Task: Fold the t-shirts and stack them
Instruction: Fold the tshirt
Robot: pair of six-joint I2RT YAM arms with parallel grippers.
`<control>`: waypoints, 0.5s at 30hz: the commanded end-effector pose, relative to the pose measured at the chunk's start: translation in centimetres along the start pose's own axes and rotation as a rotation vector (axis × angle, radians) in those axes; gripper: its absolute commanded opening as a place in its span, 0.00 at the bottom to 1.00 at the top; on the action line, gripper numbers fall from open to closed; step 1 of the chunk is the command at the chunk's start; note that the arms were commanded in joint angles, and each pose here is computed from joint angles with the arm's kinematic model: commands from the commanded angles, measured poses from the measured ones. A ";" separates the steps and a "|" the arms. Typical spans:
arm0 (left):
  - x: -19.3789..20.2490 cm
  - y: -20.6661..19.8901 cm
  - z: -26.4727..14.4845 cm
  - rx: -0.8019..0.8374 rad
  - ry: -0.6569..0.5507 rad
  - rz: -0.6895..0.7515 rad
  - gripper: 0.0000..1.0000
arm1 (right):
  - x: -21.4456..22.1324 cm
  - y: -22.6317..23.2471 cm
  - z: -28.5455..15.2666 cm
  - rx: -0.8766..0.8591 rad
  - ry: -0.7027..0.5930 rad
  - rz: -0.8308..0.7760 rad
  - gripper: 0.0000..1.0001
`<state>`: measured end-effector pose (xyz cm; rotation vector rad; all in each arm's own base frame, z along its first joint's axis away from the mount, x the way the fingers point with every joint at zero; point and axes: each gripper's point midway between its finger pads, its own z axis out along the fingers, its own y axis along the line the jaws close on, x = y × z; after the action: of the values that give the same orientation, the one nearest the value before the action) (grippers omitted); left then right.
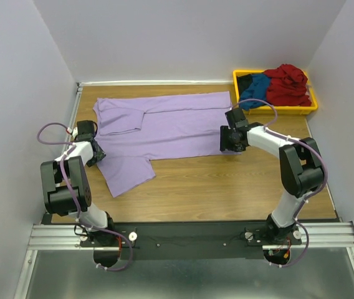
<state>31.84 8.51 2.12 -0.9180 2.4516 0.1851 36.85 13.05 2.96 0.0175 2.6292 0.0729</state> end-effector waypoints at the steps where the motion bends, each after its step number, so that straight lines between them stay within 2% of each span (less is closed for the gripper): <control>1: 0.6 1.5 1.1 -0.078 0.002 0.037 0.47 | 1.0 -0.6 -0.3 0.013 0.025 0.024 0.67; 3: 0.9 1.7 1.3 -0.087 0.006 0.040 0.45 | 1.3 -1.3 -0.4 0.046 0.019 0.027 0.67; 7: 2.0 1.6 1.8 -0.069 0.031 0.043 0.36 | 1.5 -2.9 -0.6 0.125 -0.003 0.043 0.67; 8: 2.2 1.6 1.9 -0.067 0.037 0.043 0.27 | 1.3 -3.7 -0.7 0.154 -0.013 0.053 0.67; 11: 2.5 1.6 1.9 -0.063 0.041 0.045 0.10 | 1.5 -5.1 -0.7 0.184 -0.011 0.110 0.66; 12: 2.4 1.6 1.8 -0.058 0.038 0.046 0.10 | 1.4 -5.2 -0.8 0.183 -0.013 0.135 0.66; 14: 2.4 1.5 1.8 -0.053 0.039 0.046 0.00 | 1.5 -5.4 -0.7 0.184 -0.008 0.161 0.67; 15: 2.3 1.4 1.8 -0.051 0.035 0.048 0.00 | 1.5 -5.6 -0.7 0.187 -0.008 0.183 0.66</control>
<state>33.05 9.21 1.98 -0.8843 2.4004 0.2049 35.55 9.18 2.14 0.1898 2.6322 -0.0540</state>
